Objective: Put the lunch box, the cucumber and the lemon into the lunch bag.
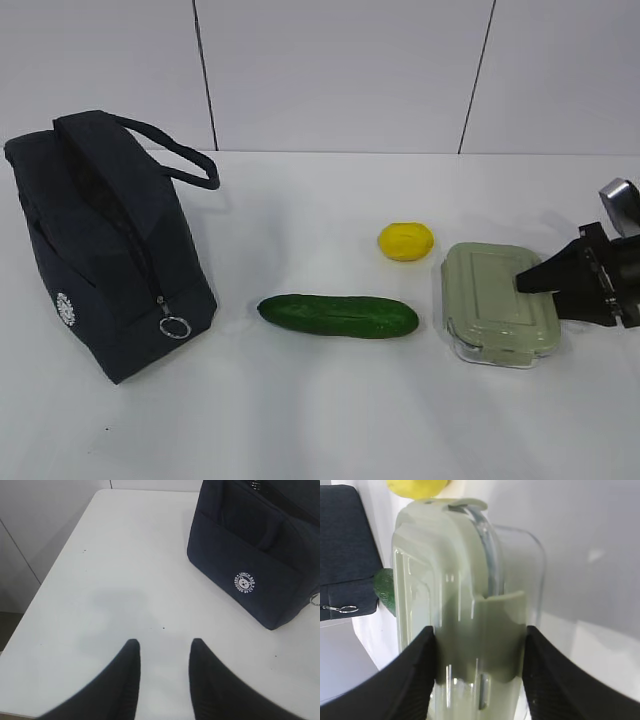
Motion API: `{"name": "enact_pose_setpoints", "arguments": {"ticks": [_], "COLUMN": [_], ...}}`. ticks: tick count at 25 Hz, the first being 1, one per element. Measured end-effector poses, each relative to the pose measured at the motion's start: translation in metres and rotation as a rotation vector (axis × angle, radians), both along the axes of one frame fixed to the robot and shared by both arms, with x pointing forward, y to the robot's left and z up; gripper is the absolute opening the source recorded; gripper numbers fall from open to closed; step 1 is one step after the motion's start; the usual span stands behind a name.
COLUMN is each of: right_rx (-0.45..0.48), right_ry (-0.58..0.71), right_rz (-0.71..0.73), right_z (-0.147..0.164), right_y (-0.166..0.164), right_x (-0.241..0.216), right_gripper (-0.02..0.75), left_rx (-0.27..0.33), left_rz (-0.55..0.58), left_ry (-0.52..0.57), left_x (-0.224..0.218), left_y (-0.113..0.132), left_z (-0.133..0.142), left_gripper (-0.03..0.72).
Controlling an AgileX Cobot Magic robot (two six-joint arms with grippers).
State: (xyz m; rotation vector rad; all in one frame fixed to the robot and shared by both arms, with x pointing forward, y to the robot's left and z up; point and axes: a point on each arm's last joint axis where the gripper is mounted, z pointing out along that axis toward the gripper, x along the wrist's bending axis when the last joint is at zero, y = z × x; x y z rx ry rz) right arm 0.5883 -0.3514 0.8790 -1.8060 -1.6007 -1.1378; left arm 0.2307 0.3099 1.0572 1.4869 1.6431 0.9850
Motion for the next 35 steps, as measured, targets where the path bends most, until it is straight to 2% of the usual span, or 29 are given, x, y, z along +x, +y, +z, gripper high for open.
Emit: {"name": "enact_pose_setpoints", "arguments": {"ticks": [12, 19, 22, 26, 28, 32, 35], "right_rx": [-0.007, -0.008, -0.007, -0.005, -0.001, 0.008, 0.014], "right_ry": [-0.014, -0.042, -0.055, -0.059, -0.060, -0.067, -0.073], "right_rz": [-0.042, -0.058, -0.032, 0.008, 0.015, 0.003, -0.006], "right_z": [0.027, 0.043, 0.048, 0.050, 0.050, 0.052, 0.055], "right_y": [0.000, 0.002, 0.013, 0.027, 0.030, 0.030, 0.030], "right_x": [0.000, 0.000, 0.002, 0.003, 0.003, 0.004, 0.005], "right_gripper": [0.402, 0.402, 0.402, 0.402, 0.401, 0.401, 0.401], "left_rx": [-0.012, -0.108, -0.165, -0.251, -0.276, -0.321, -0.383], "left_rz": [-0.008, -0.077, -0.109, -0.142, -0.147, -0.142, -0.143], "left_ry": [0.000, -0.042, -0.032, 0.042, 0.065, 0.063, 0.083], "left_x": [0.000, 0.001, 0.014, 0.043, 0.058, 0.091, 0.115], "left_y": [-0.001, -0.011, -0.016, -0.023, -0.025, -0.027, -0.030], "left_z": [0.000, 0.014, 0.026, 0.040, 0.046, 0.056, 0.056], "left_gripper": [0.237, 0.237, 0.238, 0.239, 0.249, 0.295, 0.319]}}
